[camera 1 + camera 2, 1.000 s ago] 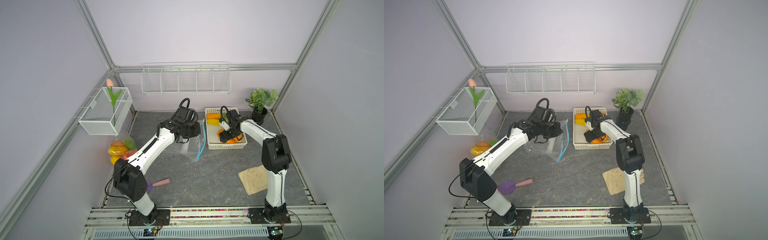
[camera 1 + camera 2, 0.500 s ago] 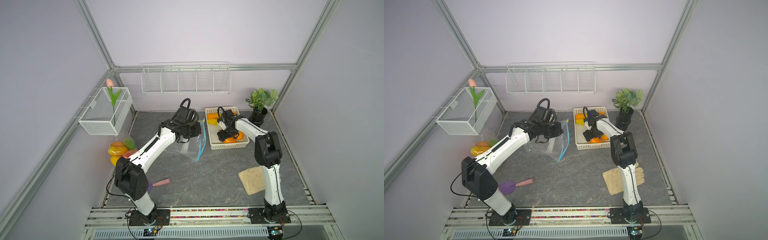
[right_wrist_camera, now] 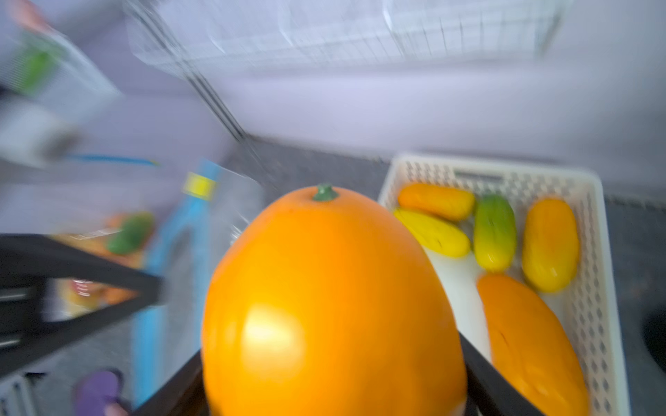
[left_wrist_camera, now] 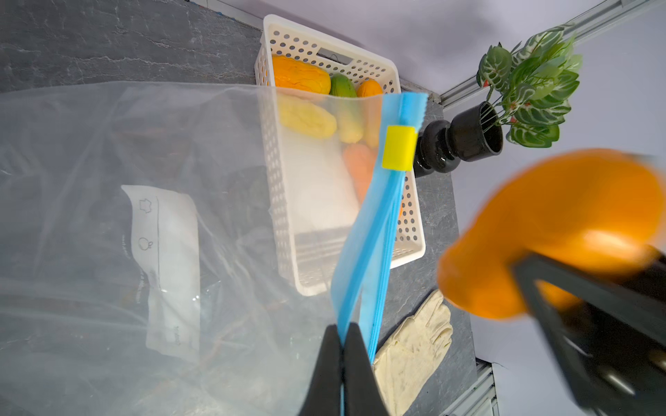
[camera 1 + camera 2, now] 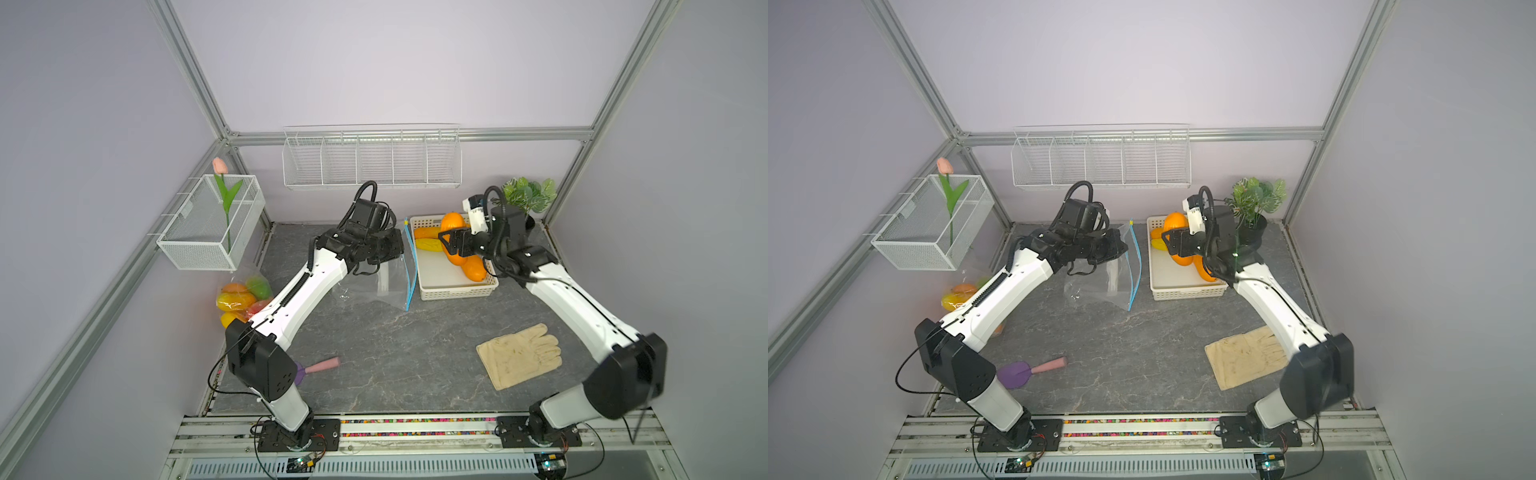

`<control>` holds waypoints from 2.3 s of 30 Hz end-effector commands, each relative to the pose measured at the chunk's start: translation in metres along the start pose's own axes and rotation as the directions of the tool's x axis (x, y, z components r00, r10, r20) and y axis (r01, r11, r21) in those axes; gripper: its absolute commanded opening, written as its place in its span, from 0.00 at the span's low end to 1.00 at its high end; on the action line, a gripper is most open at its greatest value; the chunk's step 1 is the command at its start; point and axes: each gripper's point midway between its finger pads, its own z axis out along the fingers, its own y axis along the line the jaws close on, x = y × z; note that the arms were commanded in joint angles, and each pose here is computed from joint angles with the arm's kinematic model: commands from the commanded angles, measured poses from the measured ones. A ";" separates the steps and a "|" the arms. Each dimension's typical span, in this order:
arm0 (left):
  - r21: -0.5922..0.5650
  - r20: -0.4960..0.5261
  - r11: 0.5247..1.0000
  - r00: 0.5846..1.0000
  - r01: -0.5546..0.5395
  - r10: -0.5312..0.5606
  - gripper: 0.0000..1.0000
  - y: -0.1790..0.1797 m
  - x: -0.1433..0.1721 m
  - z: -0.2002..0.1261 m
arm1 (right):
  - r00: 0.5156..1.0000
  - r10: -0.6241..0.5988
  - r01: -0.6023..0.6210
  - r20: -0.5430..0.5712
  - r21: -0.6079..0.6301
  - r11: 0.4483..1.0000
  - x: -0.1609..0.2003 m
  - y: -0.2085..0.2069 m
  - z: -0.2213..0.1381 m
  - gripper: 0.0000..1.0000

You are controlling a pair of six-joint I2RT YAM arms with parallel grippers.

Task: Place the mango in a zip-top bag and seal the zipper
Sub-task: Pick up the mango from the basket, then place the mango in the zipper food storage bag, then pick up the mango from the basket.

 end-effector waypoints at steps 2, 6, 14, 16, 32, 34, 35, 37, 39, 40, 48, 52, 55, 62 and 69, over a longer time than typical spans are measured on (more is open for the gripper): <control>0.050 0.016 0.998 0.999 0.040 -0.041 0.00 -0.017 -0.006 -0.013 | 0.964 0.102 -0.028 0.244 -0.292 0.956 -0.034 0.074 -0.023 0.42; 0.118 0.032 0.992 0.998 0.054 -0.058 0.00 -0.033 -0.010 -0.027 | 0.933 0.162 -0.018 0.322 -0.408 0.913 -0.038 0.101 -0.032 0.38; 0.275 0.047 0.961 0.997 0.043 -0.058 0.00 -0.063 -0.008 -0.065 | 0.911 0.202 -0.019 0.359 -0.454 0.891 -0.034 0.106 -0.022 0.37; 0.288 0.057 0.957 0.997 0.034 -0.052 0.00 -0.066 -0.008 -0.073 | 0.913 0.193 -0.018 0.361 -0.437 0.899 -0.028 0.102 -0.020 0.37; 0.361 0.086 0.930 0.990 0.072 -0.110 0.00 -0.062 -0.013 -0.093 | 0.974 0.102 -0.007 0.203 -0.420 0.907 0.026 0.093 0.011 0.97; 0.370 0.082 0.924 0.987 0.096 -0.136 0.00 -0.057 -0.015 -0.091 | 0.978 0.103 -0.017 0.182 -0.425 0.905 0.030 0.092 0.013 1.00; 0.372 0.083 0.923 0.986 0.102 -0.143 0.00 -0.055 -0.017 -0.090 | 0.979 0.108 -0.026 0.171 -0.422 0.906 0.032 0.091 0.014 0.96; 0.364 0.088 0.925 0.985 0.106 -0.148 0.00 -0.051 -0.019 -0.090 | 0.983 0.106 -0.033 0.150 -0.425 0.905 0.033 0.090 0.014 0.91; 0.362 0.089 0.926 0.985 0.109 -0.150 0.00 -0.048 -0.020 -0.090 | 0.984 0.111 -0.043 0.141 -0.415 0.909 0.031 0.087 0.013 0.91; 0.364 0.089 0.925 0.984 0.111 -0.153 0.00 -0.047 -0.021 -0.090 | 0.984 0.121 -0.060 0.127 -0.404 0.913 0.030 0.083 0.011 0.91; 0.289 0.089 0.951 0.986 0.112 -0.143 0.00 -0.015 -0.022 -0.078 | 0.978 0.191 -0.177 -0.082 0.156 0.972 0.056 -0.032 -0.011 0.89; 0.265 0.071 0.958 0.988 0.111 -0.135 0.00 -0.005 -0.019 -0.064 | 0.926 0.197 -0.071 -0.321 0.365 0.928 0.104 -0.094 -0.011 0.89; 0.259 0.061 0.958 0.988 0.121 -0.141 0.00 0.000 -0.017 -0.053 | 0.838 0.176 0.060 -0.517 0.407 0.912 0.137 -0.122 -0.001 0.89; 0.260 0.005 0.956 0.989 0.139 -0.145 0.00 0.004 -0.013 -0.031 | 0.643 0.137 0.365 -0.754 0.459 0.810 0.171 -0.191 0.027 0.89; 0.252 -0.012 0.958 0.990 0.138 -0.140 0.00 0.007 -0.012 -0.022 | 0.526 0.131 0.526 -0.841 0.442 0.726 0.185 -0.234 0.044 0.89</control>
